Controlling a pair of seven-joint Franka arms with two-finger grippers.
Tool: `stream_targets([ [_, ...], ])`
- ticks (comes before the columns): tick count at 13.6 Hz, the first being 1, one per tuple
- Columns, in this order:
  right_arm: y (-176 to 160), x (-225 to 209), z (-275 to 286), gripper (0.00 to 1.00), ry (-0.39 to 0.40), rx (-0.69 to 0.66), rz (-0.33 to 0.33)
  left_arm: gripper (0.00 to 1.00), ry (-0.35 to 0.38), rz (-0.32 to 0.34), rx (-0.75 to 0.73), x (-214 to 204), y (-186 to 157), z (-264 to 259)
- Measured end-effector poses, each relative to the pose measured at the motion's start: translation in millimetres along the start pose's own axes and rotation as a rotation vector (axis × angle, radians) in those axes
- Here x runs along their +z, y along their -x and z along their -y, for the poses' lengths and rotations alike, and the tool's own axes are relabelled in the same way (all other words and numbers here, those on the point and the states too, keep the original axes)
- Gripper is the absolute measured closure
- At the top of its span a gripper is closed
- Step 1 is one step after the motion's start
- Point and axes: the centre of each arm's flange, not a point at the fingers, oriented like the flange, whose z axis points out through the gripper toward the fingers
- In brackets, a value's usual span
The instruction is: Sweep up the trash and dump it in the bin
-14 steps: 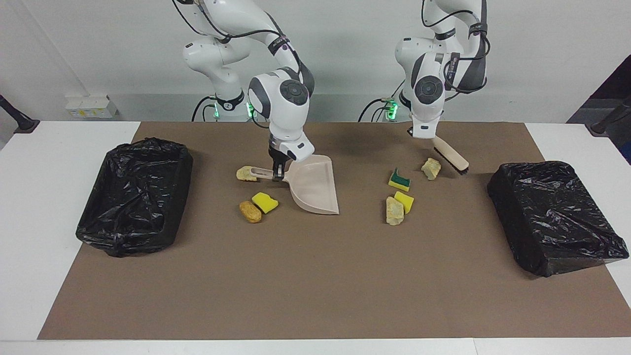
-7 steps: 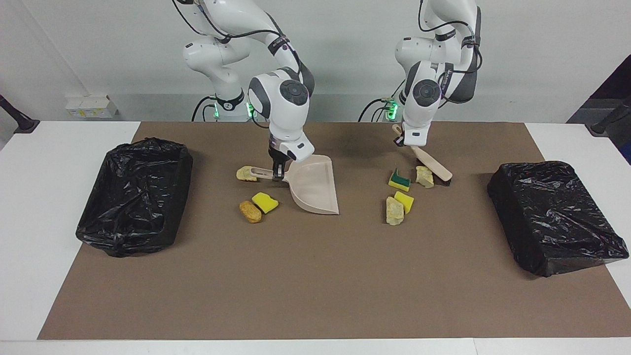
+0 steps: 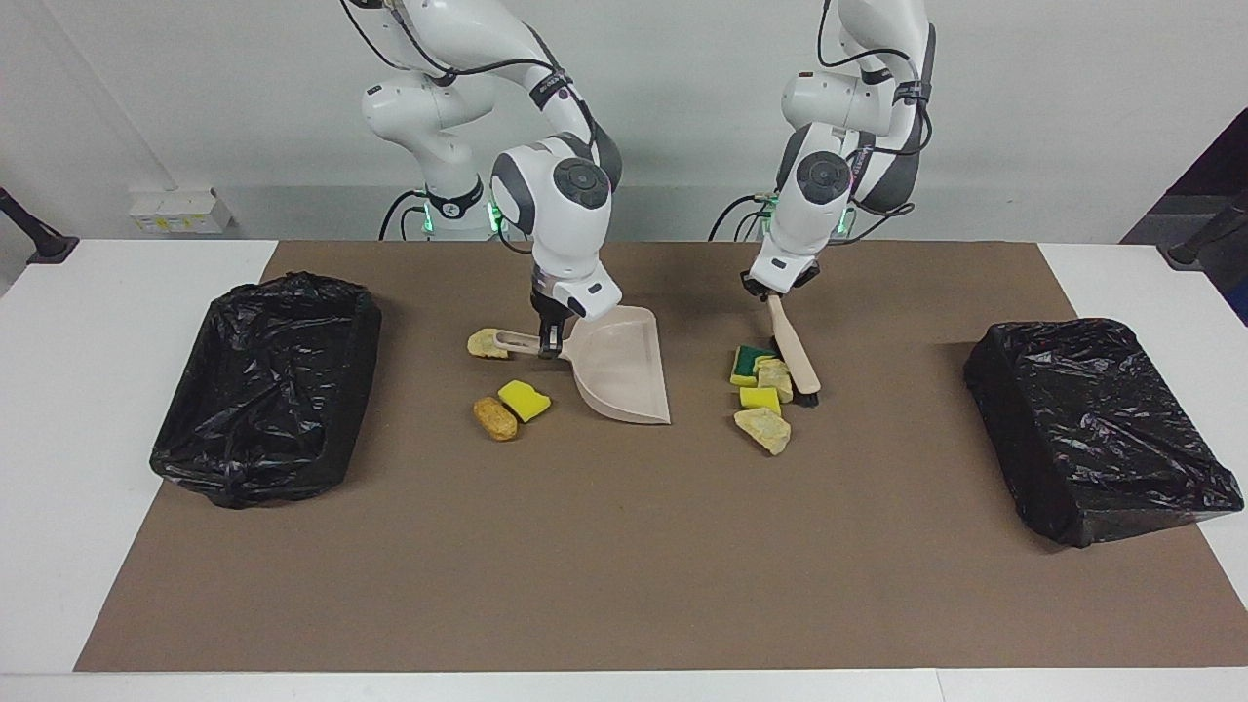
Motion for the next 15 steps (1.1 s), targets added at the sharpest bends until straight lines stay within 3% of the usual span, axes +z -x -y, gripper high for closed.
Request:
stream_targets([
  [5, 0.5, 0.4, -0.1, 0.67, -0.001, 0.001, 0.0, 0.74, 0.051, 0.007, 0.102, 4.6, 9.0, -63.4],
  [9, 0.6, 0.5, -0.1, 0.67, -0.001, 0.001, 0.0, 0.74, 0.12, 0.016, 0.163, -3.1, 37.4, -118.1],
  [12, 1.0, 0.6, -0.3, 0.67, -0.001, 0.002, 0.0, 0.74, 0.136, 0.008, 0.183, -23.6, 55.9, -154.6],
  [15, 1.4, 1.0, -0.3, 0.67, -0.002, 0.002, 0.001, 0.74, 0.128, 0.04, 0.194, -55.6, 56.3, -165.1],
])
